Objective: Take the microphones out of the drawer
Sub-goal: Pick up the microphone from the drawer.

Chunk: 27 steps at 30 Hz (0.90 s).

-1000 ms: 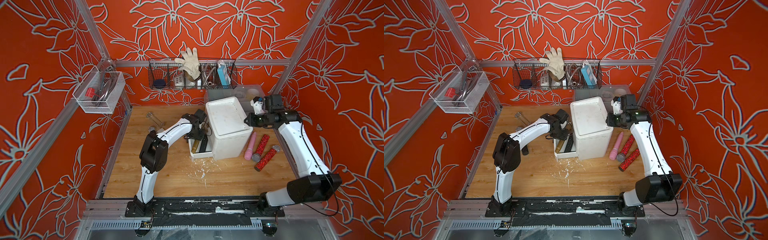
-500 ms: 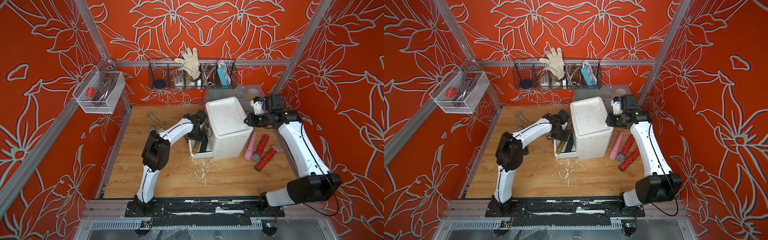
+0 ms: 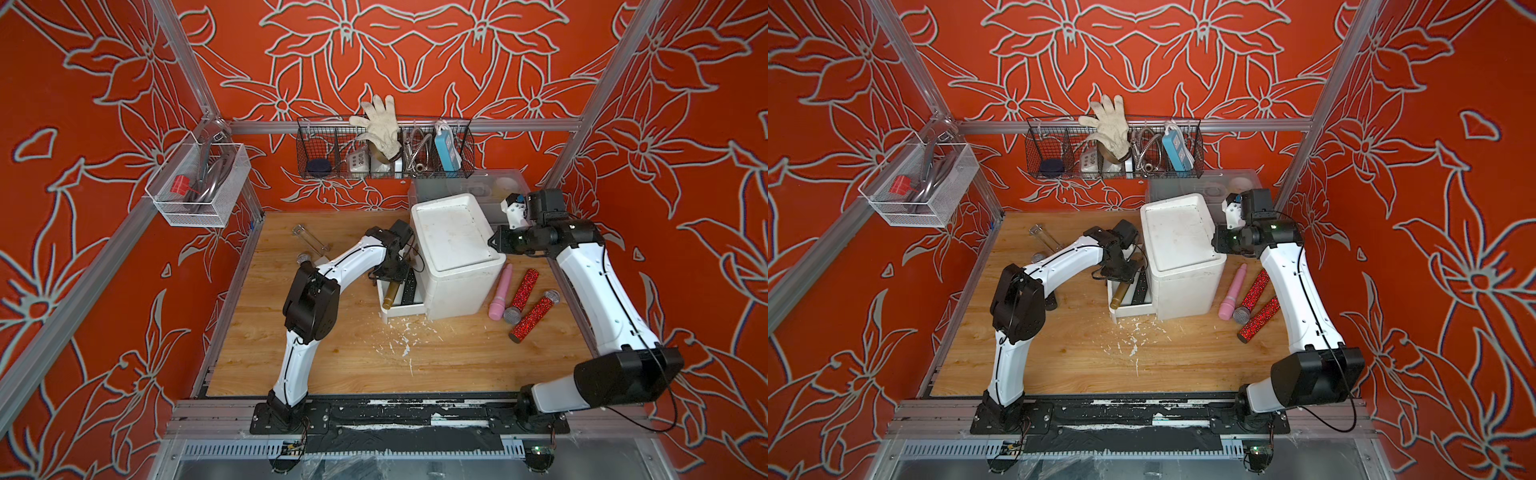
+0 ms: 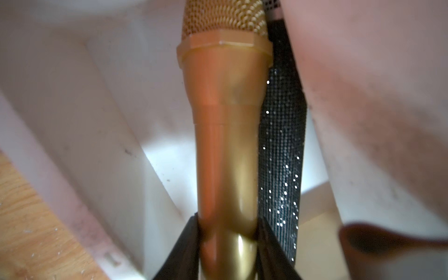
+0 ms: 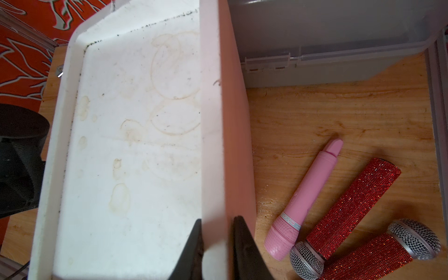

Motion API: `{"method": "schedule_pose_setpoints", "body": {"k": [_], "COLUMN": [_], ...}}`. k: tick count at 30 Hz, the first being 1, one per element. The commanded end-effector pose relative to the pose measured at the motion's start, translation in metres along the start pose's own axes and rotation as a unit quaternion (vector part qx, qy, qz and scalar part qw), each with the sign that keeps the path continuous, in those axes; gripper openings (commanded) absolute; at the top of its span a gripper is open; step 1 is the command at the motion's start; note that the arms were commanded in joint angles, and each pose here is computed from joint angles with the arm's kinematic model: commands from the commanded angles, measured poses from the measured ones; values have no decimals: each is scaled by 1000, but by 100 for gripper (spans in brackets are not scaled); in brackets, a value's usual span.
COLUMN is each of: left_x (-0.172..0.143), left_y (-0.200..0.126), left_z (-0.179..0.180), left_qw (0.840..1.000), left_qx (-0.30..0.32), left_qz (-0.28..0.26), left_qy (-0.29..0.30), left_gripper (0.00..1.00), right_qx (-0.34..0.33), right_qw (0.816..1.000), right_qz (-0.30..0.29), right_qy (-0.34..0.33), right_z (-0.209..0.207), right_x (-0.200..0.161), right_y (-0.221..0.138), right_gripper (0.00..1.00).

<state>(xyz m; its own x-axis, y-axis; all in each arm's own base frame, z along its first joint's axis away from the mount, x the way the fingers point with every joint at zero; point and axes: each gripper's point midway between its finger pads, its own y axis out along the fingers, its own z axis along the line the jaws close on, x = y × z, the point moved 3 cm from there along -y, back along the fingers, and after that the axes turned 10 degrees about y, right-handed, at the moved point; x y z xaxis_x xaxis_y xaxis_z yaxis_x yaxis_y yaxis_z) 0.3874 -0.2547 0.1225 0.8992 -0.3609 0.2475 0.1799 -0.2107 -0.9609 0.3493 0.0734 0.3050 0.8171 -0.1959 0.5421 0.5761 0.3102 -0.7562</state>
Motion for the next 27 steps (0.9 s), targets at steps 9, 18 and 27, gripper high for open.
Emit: {"method": "schedule_pose_setpoints", "body": {"k": [9,18,27], "left_x": [-12,-21,-30], "left_y": [-46,-53,-75], "left_z": [-5,-3,5], "left_qw": [1000,1000,999], "left_qx": [-1,2,20], "left_qz": [-9,-4,-31], "left_qy": [14,15,15], "left_gripper": [13,13,13], "right_qx": [25,24,25], "right_qw": [1000,1000,999], "right_qz": [-8,-9,-9], "right_qy": [17,18,20], "right_z": [6,5,6], "right_x": [4,3,2], "right_y": [-1,-3,-3], "right_gripper": [0,0,0]}}
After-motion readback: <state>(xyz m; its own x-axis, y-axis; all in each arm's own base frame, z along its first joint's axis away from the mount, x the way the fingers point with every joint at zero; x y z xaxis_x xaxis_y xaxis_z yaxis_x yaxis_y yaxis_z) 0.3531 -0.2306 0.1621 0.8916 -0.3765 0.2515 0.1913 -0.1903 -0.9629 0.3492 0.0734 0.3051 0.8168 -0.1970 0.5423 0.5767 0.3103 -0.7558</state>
